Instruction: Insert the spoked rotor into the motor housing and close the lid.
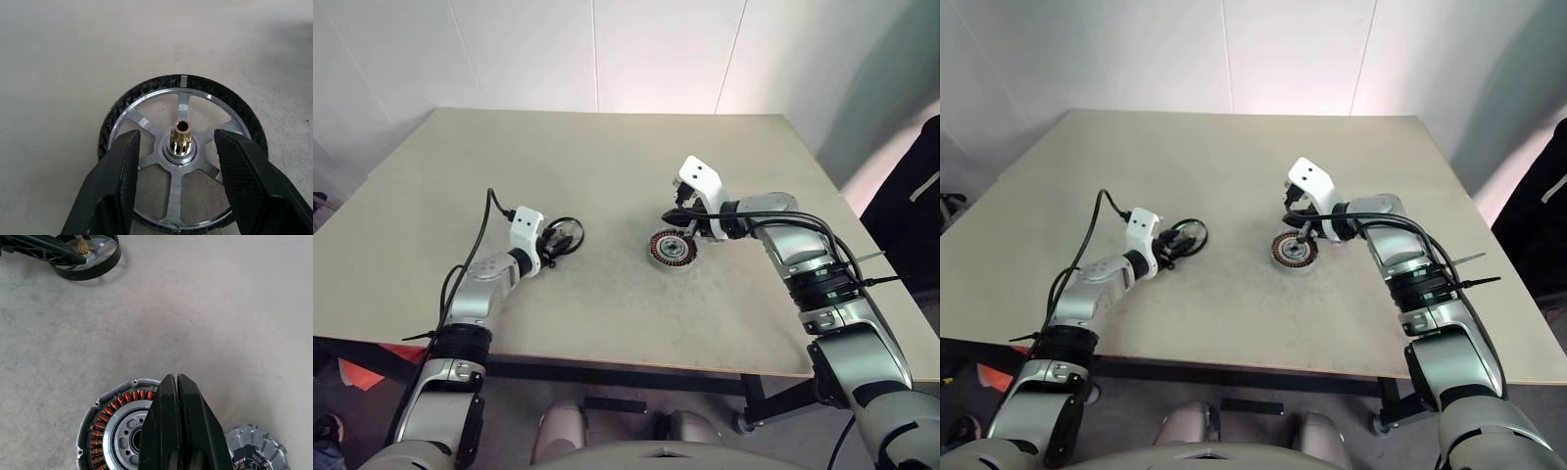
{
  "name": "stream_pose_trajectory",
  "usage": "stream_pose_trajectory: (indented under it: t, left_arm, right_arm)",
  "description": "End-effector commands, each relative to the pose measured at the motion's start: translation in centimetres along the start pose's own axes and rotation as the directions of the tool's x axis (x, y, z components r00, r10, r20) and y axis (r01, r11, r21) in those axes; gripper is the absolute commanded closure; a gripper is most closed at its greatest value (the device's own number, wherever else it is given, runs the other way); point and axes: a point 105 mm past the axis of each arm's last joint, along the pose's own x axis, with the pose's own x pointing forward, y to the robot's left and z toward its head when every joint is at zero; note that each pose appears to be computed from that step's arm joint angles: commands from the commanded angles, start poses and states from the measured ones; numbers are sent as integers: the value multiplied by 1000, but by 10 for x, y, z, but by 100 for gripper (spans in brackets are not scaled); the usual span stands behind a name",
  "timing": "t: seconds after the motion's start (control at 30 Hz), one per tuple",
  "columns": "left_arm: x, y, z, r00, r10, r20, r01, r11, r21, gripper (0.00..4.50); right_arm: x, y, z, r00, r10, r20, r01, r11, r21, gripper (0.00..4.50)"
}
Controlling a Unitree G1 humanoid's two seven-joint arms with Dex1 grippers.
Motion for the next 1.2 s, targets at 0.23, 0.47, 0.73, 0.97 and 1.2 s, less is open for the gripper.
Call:
stream_pose_trajectory:
  t: [0.23,0.47,0.73,0.97,1.2]
  left_arm:
    - [11,-7,18,998,-24,62,25,1000,-3,196]
    - [16,-9,19,998,-34,57,34,999,-1,196]
    - [17,-9,18,998,-32,59,33,999,-8,284]
    - [17,-8,16,998,-33,48,34,999,-24,390]
    - [16,-8,29,994,-32,106,48,988,-149,390]
  right_arm:
    - [-7,-7,13,999,-27,47,28,1000,-13,450]
    - [-7,-7,11,998,-32,47,32,999,-10,450]
    - [-8,-9,10,998,-46,48,47,999,-2,450]
    - [-6,-7,11,996,-56,66,55,998,10,450]
    - [-7,-8,14,990,-87,112,83,996,42,450]
